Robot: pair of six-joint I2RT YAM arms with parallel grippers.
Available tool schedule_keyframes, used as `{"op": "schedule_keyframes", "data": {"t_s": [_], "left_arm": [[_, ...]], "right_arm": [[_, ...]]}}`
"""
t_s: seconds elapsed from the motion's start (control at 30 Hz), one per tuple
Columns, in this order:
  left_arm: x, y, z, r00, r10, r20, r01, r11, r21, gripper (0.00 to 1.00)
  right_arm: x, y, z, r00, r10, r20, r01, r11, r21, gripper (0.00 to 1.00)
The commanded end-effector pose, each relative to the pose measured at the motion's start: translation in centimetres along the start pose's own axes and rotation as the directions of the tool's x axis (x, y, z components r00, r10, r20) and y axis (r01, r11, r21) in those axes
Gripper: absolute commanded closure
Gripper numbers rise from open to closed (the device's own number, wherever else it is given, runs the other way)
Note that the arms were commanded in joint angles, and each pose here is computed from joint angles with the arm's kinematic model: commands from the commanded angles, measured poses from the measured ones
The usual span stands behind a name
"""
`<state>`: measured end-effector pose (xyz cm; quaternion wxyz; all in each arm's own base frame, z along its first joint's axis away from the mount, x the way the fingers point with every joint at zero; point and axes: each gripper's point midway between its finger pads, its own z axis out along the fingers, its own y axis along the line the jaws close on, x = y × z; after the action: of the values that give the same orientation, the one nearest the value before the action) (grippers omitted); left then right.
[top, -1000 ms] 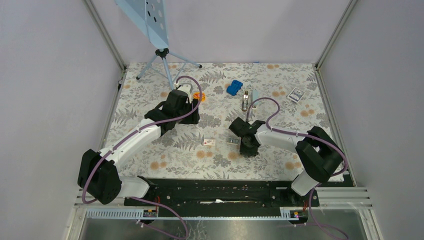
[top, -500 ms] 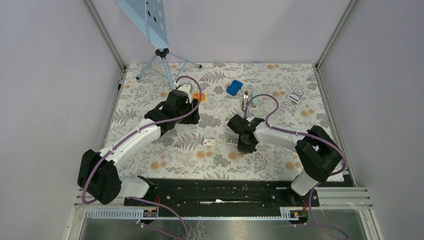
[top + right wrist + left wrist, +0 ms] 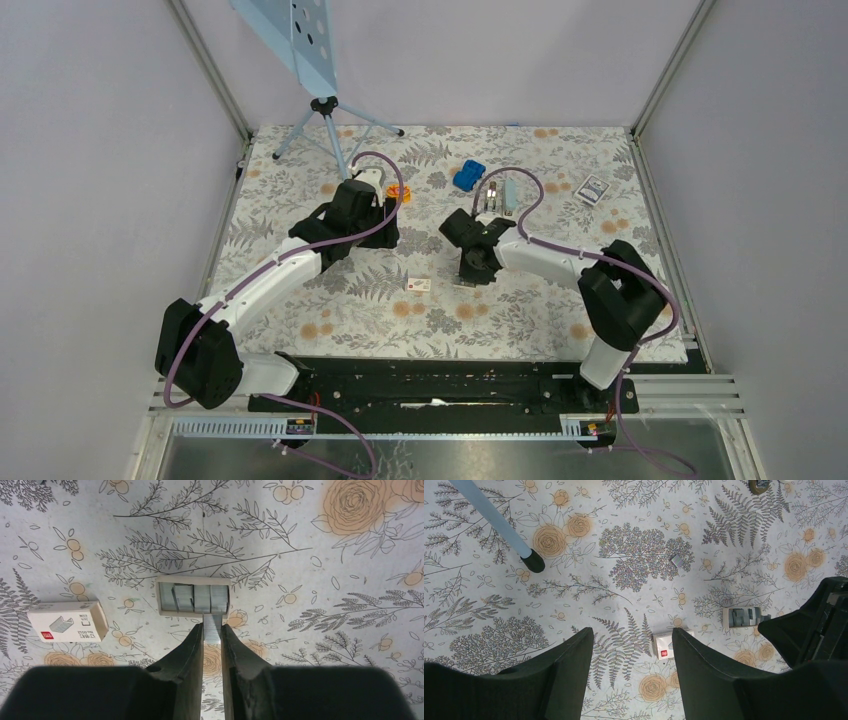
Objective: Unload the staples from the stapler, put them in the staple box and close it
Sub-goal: Place the staple in the staple box.
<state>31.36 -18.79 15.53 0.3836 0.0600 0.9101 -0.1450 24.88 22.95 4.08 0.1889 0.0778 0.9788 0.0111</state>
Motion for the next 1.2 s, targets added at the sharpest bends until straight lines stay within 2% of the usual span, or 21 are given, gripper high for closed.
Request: {"op": "schedule_keyframes", "data": {"t_s": [0.0,0.57,1.17], "left_arm": [[-1.2,0.1,-0.7,0.998,-0.002,0.057,0.002,1.000,0.002,0.37],[-1.1,0.1,-0.6,0.999,0.000,0.052,0.000,1.000,0.003,0.37],[-1.2,0.1,-0.6,0.999,-0.001,0.052,0.000,1.000,0.002,0.37]], "right_arm": [[-2.0,0.4,0.0,0.999,0.002,0.043,-0.003,1.000,0.005,0.80],[-2.3,1.2,1.8,1.000,0.003,0.006,-0.003,1.000,-0.014,0.81],[-2.3,0.7,1.1,1.000,-0.004,0.009,0.004,1.000,0.001,0.78]]}}
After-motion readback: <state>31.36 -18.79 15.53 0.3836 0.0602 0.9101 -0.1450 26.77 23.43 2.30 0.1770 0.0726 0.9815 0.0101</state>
